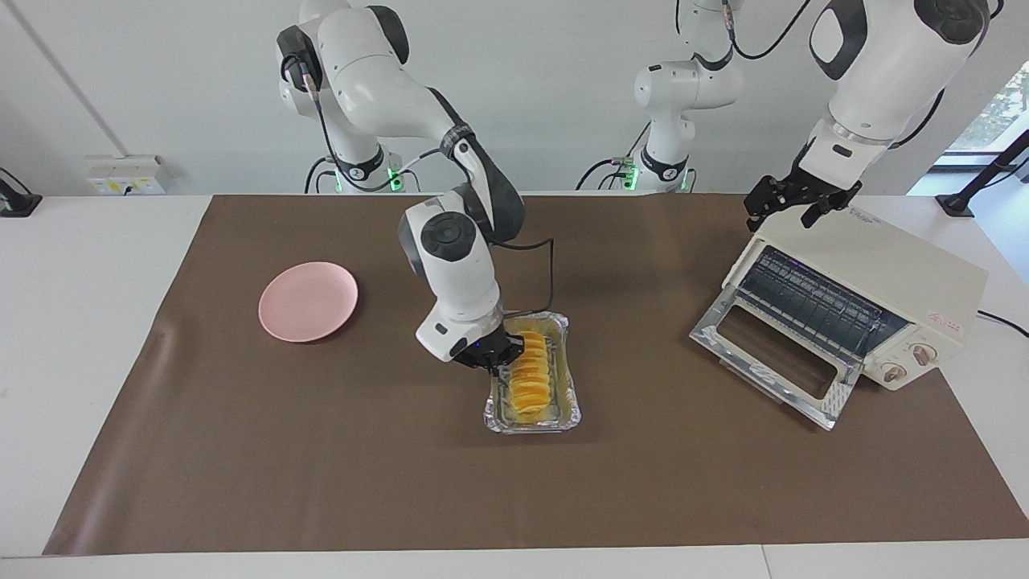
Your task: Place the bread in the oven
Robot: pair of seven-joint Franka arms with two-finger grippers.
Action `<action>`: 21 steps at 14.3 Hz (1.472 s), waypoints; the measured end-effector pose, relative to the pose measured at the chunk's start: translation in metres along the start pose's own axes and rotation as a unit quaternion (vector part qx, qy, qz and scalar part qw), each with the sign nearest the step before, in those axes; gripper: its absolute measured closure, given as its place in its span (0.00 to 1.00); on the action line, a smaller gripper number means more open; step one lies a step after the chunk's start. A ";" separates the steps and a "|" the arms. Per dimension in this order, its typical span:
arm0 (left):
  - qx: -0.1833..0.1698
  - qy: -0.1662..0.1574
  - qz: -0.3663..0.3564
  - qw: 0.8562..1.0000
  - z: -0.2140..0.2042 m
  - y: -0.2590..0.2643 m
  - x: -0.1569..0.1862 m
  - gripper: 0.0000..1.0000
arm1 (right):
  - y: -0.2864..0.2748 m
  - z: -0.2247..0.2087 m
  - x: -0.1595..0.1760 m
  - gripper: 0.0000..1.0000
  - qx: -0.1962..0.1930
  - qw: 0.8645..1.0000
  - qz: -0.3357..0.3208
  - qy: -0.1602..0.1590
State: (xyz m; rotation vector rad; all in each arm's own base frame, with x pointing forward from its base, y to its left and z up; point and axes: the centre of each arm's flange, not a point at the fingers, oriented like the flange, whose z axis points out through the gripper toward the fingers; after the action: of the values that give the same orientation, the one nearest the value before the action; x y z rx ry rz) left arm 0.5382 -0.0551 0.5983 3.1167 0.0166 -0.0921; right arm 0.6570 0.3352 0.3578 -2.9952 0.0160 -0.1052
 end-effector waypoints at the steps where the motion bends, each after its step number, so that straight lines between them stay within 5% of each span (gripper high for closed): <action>1: 0.000 0.000 0.000 1.000 0.000 0.000 0.000 0.00 | -0.008 0.005 -0.003 0.98 0.002 1.000 -0.002 0.002; 11: 0.000 0.000 0.000 1.000 0.000 0.000 0.000 0.00 | -0.029 0.050 -0.033 0.98 -0.003 1.000 0.013 -0.010; 16: 0.000 0.000 0.000 1.000 0.000 0.000 0.000 0.00 | -0.039 0.051 -0.045 0.49 -0.017 1.000 -0.001 -0.021; 20: -0.003 0.029 0.005 1.000 -0.005 0.006 0.005 0.00 | -0.017 0.000 -0.029 0.05 -0.024 1.000 0.013 -0.008; 21: -0.003 0.031 0.008 0.999 -0.005 0.009 0.006 0.00 | -0.003 -0.022 -0.021 0.00 -0.024 0.999 0.024 -0.003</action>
State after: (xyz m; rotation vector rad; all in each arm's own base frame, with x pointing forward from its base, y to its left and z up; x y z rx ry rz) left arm 0.5442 -0.0641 0.6036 3.1125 -0.0060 0.0050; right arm 0.6344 0.3358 0.3781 -3.0413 0.0898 -0.0932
